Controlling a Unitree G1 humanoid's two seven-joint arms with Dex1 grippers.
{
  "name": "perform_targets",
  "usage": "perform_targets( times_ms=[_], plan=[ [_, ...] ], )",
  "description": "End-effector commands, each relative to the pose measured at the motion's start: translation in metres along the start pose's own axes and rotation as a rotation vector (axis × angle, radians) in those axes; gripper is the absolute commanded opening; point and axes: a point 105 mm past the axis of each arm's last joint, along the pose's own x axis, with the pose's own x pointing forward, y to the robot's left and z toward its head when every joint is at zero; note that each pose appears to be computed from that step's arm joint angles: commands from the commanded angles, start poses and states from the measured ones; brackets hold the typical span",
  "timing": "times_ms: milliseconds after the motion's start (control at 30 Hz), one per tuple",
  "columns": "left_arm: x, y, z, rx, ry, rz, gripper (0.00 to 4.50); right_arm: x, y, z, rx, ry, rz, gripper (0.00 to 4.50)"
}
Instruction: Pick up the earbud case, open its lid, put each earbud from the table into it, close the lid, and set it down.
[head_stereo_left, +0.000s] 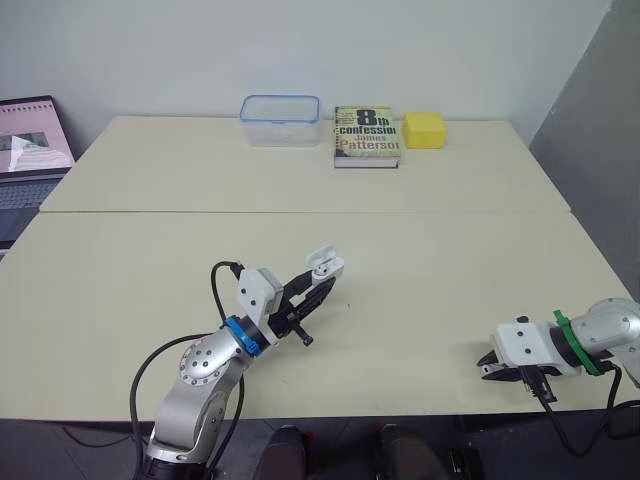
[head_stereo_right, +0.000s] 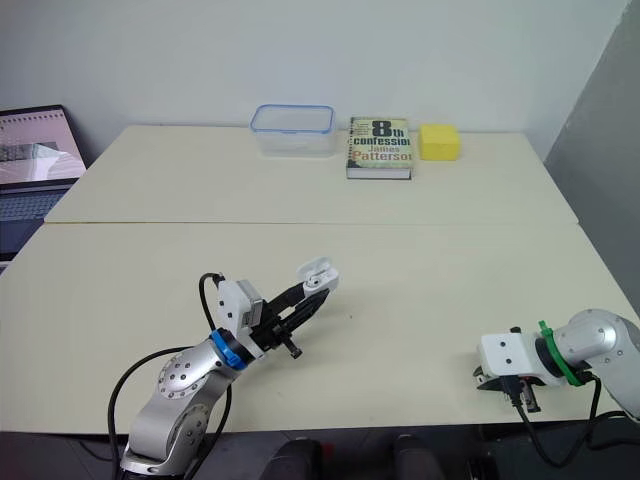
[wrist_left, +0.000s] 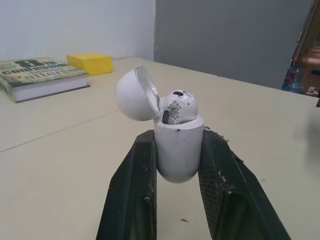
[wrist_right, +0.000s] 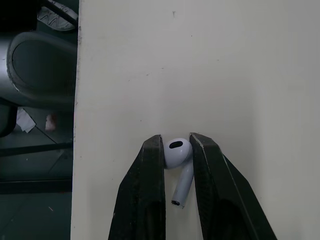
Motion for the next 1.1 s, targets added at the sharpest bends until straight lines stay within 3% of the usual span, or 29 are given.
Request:
perform_targets(
  times_ms=[33, 67, 467, 633, 733, 933, 1100],
  plan=[
    [0.002, -0.005, 0.016, 0.021, -0.051, -0.019, 0.75, 0.007, 0.006, -0.006, -0.002, 0.026, 0.056, 0.39],
    [0.002, -0.005, 0.016, 0.021, -0.050, -0.020, 0.75, 0.007, 0.006, -0.006, -0.002, 0.027, 0.061, 0.39],
    [0.003, -0.006, 0.014, 0.014, -0.049, -0.022, 0.75, -0.006, -0.007, 0.006, -0.076, 0.000, -0.008, 4.42],
    [0.004, -0.006, 0.013, 0.011, -0.048, -0.023, 0.75, -0.028, 0.004, 0.021, -0.049, 0.006, -0.023, 4.46],
    [0.004, -0.006, 0.012, 0.008, -0.047, -0.024, 0.75, -0.033, 0.005, 0.023, 0.002, 0.091, -0.104, 4.46],
    [0.007, -0.009, 0.010, 0.001, -0.048, -0.036, 0.75, -0.022, 0.005, 0.028, 0.177, 0.180, -0.218, 4.46],
    [0.007, -0.011, 0.010, 0.002, -0.048, -0.039, 0.75, -0.013, 0.004, 0.015, 0.201, 0.241, -0.213, 4.46]
  ],
)
